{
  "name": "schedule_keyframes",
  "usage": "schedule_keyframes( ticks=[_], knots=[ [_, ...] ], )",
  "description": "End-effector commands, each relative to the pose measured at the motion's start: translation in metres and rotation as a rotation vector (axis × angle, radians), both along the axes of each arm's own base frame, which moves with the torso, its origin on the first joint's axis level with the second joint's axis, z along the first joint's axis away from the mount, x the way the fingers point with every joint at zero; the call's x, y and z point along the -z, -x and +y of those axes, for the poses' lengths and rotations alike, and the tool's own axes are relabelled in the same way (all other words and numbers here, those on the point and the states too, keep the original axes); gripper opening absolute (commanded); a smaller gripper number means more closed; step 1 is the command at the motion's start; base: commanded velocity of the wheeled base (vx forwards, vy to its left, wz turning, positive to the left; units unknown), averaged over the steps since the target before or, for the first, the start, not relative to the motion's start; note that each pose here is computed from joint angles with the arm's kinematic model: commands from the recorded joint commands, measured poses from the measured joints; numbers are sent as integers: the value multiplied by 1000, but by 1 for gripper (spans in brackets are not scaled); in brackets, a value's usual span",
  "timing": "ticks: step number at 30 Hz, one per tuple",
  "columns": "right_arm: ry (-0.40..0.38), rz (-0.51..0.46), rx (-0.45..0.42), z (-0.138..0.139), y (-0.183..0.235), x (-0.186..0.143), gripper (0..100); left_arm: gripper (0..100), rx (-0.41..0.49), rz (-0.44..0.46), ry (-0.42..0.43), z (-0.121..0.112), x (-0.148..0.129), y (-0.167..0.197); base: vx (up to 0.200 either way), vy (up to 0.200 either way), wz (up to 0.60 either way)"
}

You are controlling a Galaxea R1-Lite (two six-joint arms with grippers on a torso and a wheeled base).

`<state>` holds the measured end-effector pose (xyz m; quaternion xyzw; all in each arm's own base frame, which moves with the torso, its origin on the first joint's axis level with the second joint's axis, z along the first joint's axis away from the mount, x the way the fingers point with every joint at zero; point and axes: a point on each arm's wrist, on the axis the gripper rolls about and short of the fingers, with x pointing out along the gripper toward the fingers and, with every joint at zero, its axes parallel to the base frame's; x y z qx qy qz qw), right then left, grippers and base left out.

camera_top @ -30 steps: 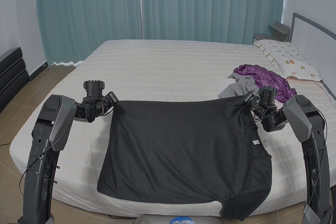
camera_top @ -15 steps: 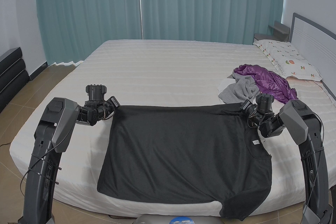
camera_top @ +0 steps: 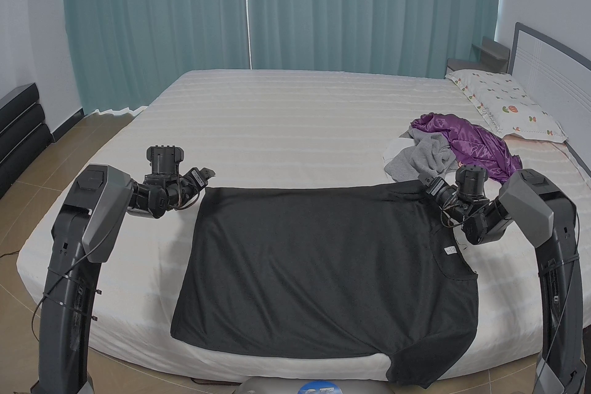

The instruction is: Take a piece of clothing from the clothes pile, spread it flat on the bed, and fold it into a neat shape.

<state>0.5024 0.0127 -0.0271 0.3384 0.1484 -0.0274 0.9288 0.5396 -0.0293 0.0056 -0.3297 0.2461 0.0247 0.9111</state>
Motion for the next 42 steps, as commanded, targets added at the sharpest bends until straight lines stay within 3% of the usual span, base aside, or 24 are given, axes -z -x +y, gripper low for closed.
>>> schedule_keyframes(
  ticks=[1,6,8,9,14,19,29,42],
  knots=[
    [-16,-47,-4,-11,38,-44,100,100,-20,-9,8,16,-53,29,0,0,0],
    [-51,-35,-38,-12,88,-68,100,100,-32,1,5,26,-88,63,0,0,0],
    [-51,-35,-39,-12,90,-68,100,100,-30,3,5,26,-89,65,0,0,0],
    [-66,-34,-49,-10,115,-76,100,100,-15,13,20,27,-105,84,0,0,0],
    [-83,37,-131,-1,175,-84,100,100,30,86,45,23,-110,132,0,0,0],
    [-93,110,-170,7,217,-79,100,100,46,177,77,11,-102,176,0,0,0],
    [-181,257,-217,13,263,-63,100,100,63,227,132,-7,-84,237,0,0,0],
    [-225,262,-230,12,286,-59,100,100,89,289,140,-16,-46,263,0,0,0]
  ],
)
